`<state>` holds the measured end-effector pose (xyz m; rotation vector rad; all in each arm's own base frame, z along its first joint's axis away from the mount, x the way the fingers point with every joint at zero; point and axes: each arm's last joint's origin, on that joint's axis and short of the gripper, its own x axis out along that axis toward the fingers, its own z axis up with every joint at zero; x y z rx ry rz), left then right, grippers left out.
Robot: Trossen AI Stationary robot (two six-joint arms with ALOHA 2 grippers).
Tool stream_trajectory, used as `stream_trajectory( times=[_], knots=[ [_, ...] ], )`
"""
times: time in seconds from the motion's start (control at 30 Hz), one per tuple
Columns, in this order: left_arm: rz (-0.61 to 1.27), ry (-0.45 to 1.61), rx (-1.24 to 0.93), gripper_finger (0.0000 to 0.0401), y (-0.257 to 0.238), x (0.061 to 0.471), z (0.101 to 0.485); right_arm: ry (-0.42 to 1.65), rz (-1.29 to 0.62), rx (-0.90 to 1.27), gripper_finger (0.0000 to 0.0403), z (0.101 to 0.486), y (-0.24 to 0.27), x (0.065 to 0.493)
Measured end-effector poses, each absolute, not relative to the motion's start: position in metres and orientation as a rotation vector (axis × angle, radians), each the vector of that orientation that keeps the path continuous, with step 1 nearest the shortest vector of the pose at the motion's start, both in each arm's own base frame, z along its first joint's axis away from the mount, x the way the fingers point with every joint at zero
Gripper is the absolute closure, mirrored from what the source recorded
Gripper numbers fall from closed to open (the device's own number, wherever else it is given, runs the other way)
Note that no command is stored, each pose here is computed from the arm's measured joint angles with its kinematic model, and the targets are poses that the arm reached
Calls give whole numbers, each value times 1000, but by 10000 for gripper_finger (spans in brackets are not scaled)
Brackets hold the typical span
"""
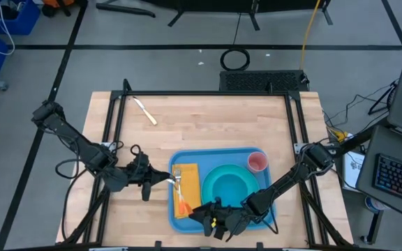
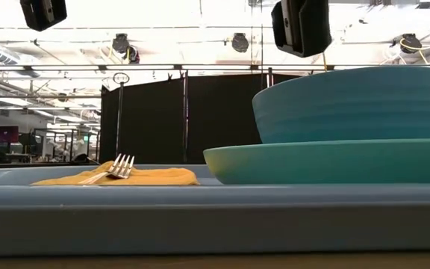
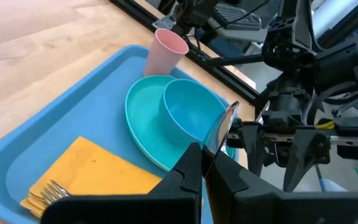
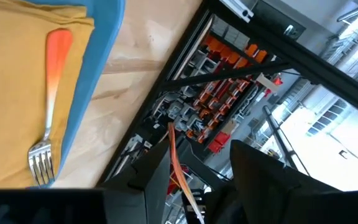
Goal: Set up tray
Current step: Put the orange spoon on the yellow napkin to the right of the orange fork
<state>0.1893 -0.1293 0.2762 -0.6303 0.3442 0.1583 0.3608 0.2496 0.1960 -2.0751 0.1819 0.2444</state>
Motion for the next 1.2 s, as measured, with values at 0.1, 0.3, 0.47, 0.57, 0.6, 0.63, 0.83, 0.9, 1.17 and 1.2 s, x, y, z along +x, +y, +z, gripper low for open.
stream_trajectory(
  times=[0.1,0.3,0.47,0.57,0.6,0.63,0.83,0.9,1.17,1.2],
  knots=[
    [151,350,-627,397,-128,191,276,186,240,-2068,245,196,248,362],
    [143,351,-624,397,-127,192,277,159,284,-2049,245,195,249,361],
    [142,351,-619,396,-127,192,277,146,282,-2028,245,195,250,362],
    [142,351,-620,397,-127,192,277,139,286,-2024,246,195,250,362],
    [143,351,-620,395,-127,192,277,130,295,-2021,247,195,250,362],
    [143,351,-622,394,-127,192,277,124,297,-2016,249,195,250,362],
    [137,341,-622,394,-126,194,278,133,292,-2011,279,195,246,364],
    [132,332,-620,394,-126,194,279,133,291,-2010,290,196,245,365],
    [134,338,-611,395,-125,194,279,129,299,-2006,312,195,242,368],
    [133,337,-612,397,-125,194,279,129,300,-2006,314,195,242,368]
  ],
)
